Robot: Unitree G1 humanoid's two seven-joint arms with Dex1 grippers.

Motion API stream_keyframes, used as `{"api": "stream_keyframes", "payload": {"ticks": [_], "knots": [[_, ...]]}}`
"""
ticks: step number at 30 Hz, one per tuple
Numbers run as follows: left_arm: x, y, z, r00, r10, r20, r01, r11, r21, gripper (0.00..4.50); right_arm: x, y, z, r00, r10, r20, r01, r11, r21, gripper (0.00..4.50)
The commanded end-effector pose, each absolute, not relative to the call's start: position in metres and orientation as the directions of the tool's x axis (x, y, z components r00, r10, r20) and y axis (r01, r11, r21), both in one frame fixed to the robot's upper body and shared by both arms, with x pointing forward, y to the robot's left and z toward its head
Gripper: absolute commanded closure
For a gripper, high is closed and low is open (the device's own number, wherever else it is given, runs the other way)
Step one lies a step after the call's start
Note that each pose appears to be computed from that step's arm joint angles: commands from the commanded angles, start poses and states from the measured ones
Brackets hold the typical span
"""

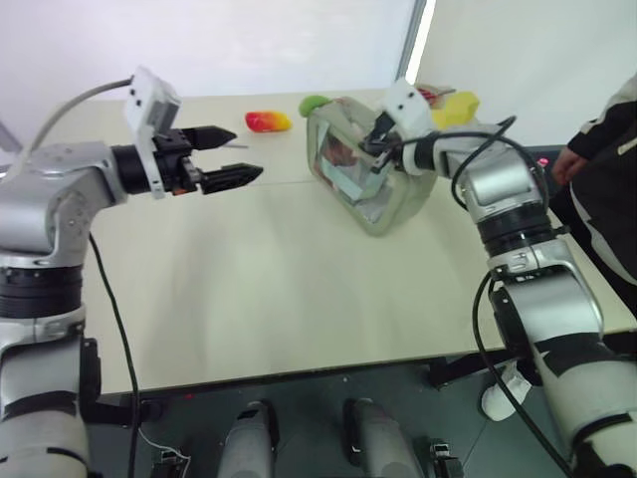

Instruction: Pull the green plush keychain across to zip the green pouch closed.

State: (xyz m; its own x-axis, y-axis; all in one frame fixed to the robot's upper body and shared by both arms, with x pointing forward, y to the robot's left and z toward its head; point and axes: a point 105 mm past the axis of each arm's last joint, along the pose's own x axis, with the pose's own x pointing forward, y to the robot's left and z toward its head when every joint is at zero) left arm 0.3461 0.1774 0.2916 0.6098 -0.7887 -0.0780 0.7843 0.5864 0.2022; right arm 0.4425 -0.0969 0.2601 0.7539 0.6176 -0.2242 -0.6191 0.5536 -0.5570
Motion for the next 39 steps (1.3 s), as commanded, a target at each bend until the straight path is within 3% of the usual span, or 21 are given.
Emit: {"api": "stream_keyframes", "payload": {"ticks": [1, 6, 16, 28, 39], "knots": [[0.339, 0.208, 0.309, 0.683, -0.729, -0.044, 0.716, 0.656, 0.240, 0.00, 0.431, -0.068, 0.301, 0.678, 0.730, -0.090, -0.557, 0.431, -0.710, 4.46], [0.330, 0.235, 0.309, 0.747, -0.662, -0.062, 0.655, 0.716, 0.241, 0.00, 0.422, -0.035, 0.311, 0.550, 0.835, 0.002, -0.608, 0.401, -0.685, 4.46], [0.314, 0.239, 0.295, 0.772, -0.632, -0.076, 0.633, 0.751, 0.186, 0.00, 0.385, 0.014, 0.272, 0.259, 0.963, -0.077, -0.696, 0.131, -0.706, 4.46], [0.307, 0.242, 0.298, 0.781, -0.620, -0.076, 0.623, 0.762, 0.175, 0.00, 0.383, 0.011, 0.278, 0.315, 0.922, -0.227, -0.648, 0.034, -0.761, 4.46], [0.311, 0.240, 0.300, 0.776, -0.627, -0.070, 0.628, 0.757, 0.182, 0.00, 0.369, 0.019, 0.282, 0.278, 0.922, -0.271, -0.730, 0.019, -0.683, 4.46]]}}
